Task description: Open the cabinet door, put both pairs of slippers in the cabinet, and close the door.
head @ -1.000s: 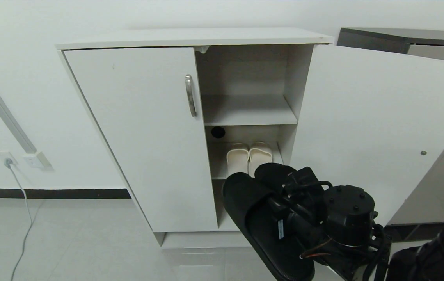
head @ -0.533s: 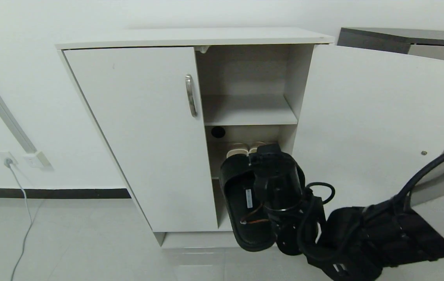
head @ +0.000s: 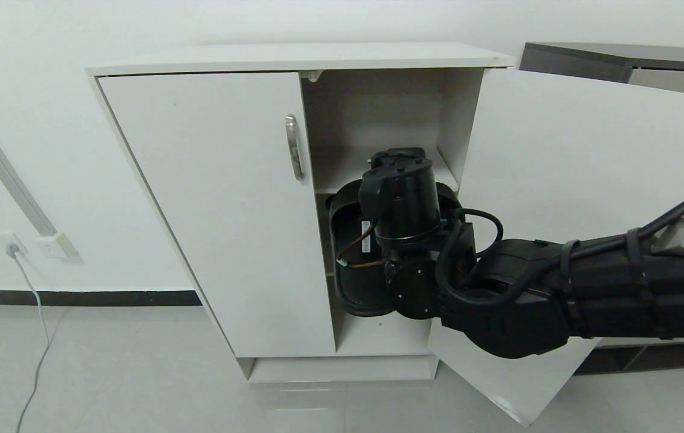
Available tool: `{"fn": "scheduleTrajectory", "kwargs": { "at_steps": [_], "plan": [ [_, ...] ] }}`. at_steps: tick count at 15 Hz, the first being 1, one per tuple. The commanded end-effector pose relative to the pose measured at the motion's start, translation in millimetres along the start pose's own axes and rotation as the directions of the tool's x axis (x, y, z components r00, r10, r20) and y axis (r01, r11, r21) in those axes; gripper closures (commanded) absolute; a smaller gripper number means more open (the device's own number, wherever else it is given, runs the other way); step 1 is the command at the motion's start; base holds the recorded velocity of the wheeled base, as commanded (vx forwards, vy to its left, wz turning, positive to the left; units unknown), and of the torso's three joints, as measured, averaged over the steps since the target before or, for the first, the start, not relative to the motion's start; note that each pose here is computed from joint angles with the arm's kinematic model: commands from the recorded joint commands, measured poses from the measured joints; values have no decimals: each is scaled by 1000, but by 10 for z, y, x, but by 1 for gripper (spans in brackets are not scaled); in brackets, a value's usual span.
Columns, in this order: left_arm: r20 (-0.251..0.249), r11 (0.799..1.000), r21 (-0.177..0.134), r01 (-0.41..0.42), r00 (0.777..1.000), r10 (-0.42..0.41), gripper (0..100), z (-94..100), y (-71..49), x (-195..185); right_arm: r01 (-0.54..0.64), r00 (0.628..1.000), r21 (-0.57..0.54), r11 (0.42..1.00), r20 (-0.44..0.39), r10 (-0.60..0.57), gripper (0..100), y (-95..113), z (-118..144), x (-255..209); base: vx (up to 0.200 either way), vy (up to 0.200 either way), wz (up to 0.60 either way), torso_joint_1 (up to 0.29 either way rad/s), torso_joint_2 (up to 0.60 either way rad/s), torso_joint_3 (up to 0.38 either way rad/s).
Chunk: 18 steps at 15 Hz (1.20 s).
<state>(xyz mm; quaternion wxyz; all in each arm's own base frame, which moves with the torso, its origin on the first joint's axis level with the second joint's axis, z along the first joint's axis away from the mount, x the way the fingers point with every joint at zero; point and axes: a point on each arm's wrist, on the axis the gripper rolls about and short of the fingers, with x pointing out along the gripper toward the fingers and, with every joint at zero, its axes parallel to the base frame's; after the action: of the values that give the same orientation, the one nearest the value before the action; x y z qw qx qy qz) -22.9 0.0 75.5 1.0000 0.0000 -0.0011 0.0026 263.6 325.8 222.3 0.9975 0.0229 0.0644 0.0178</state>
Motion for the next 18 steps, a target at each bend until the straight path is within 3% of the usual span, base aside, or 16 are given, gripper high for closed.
{"fn": "scheduleTrajectory", "kwargs": {
  "at_steps": [1, 6, 18],
  "plan": [
    [-1, 1000, 2, -1, 1000, 1, 100, 1, 0, 1, 1, 1000, 3, 1000, 0, -1, 100, 3, -7, 9, 0, 0, 0, 0, 0, 0],
    [-1, 1000, 0, -1, 1000, 1, 100, 1, 0, 1, 2, 1000, 3, 1000, -1, -2, 100, 5, -13, 12, 0, 0, 0, 0, 0, 0],
    [-2, 1000, 2, 1, 1000, -1, 100, -1, 0, 1, 1, 1000, 3, 1000, 1, -1, 100, 0, -1, 6, 200, 0, 0, 2, 3, 2]
  ]
}}
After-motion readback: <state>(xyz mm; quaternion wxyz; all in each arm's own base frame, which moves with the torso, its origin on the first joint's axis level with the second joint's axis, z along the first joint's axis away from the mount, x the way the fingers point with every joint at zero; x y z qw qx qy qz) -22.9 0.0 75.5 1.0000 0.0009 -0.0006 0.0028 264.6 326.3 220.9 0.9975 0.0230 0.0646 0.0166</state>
